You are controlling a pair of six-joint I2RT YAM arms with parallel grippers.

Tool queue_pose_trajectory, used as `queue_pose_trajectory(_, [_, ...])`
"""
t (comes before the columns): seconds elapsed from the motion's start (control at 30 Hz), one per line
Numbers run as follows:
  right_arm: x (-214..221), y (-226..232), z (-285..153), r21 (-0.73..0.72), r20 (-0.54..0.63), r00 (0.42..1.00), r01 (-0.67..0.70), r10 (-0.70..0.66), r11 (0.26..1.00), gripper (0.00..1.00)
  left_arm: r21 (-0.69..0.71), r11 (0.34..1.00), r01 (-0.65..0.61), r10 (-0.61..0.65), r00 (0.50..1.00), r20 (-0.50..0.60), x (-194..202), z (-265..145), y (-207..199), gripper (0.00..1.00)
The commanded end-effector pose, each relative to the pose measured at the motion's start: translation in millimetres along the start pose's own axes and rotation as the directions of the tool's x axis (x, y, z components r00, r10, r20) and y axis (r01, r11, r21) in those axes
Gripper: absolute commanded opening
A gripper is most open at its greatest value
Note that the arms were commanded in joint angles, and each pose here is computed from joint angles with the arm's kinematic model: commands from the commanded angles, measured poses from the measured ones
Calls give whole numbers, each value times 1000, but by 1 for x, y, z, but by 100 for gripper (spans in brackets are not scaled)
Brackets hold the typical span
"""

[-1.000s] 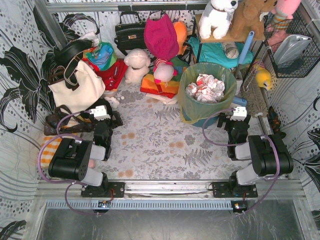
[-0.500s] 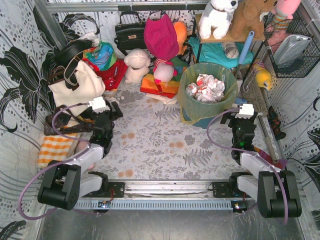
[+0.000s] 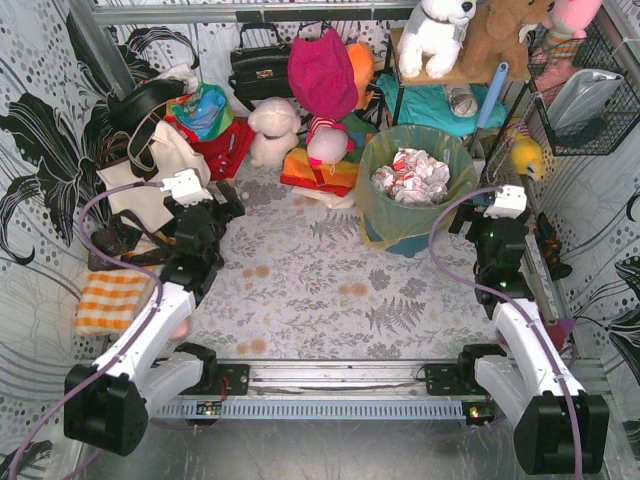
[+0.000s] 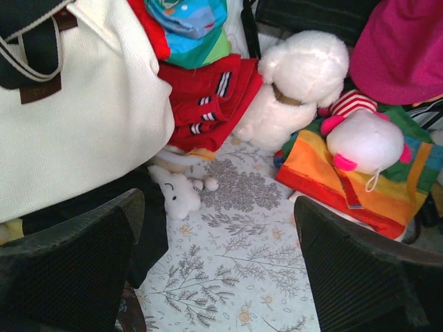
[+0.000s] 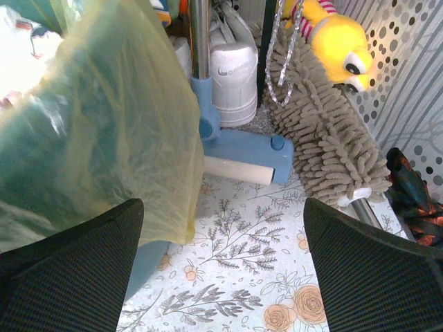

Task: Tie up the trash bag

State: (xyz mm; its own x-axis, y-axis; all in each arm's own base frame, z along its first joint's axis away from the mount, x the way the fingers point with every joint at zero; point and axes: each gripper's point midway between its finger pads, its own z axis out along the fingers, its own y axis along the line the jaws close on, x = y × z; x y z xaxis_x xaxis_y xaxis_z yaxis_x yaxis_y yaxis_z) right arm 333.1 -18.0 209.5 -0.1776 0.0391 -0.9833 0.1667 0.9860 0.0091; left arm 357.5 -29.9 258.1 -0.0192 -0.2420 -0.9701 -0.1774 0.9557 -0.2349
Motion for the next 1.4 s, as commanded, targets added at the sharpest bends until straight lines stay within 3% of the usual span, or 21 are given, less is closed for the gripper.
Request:
queue_pose_trajectory(0.0, [2,-7,-11,40,-141,990,-8,13,999,97,45,998,-36,37,999,-26,-23,-11,-10,98])
queue_pose_trajectory(0.23, [-45,0,-16,18,-148,988,-41,43,999,97,-19,984,-179,176,980,-95,-20,-20,11,98])
queue_pose_trajectory(0.57, [-91,20,0,-50,-188,981,-66,56,997,97,1,988,-152,151,986,-67,-24,-32,12,98])
queue_pose_trajectory(0.73, [-94,25,2,-54,-232,970,-87,73,995,97,9,987,-158,159,984,-76,-24,-34,11,98])
queue_pose_trajectory(1.0, [-110,13,0,-8,-188,981,-48,45,999,97,12,992,-129,130,990,-63,-29,-36,9,98])
queue_pose_trajectory(1.37, [-119,20,10,-19,-209,975,-76,70,997,98,-12,993,-121,119,985,-125,-23,-33,10,98])
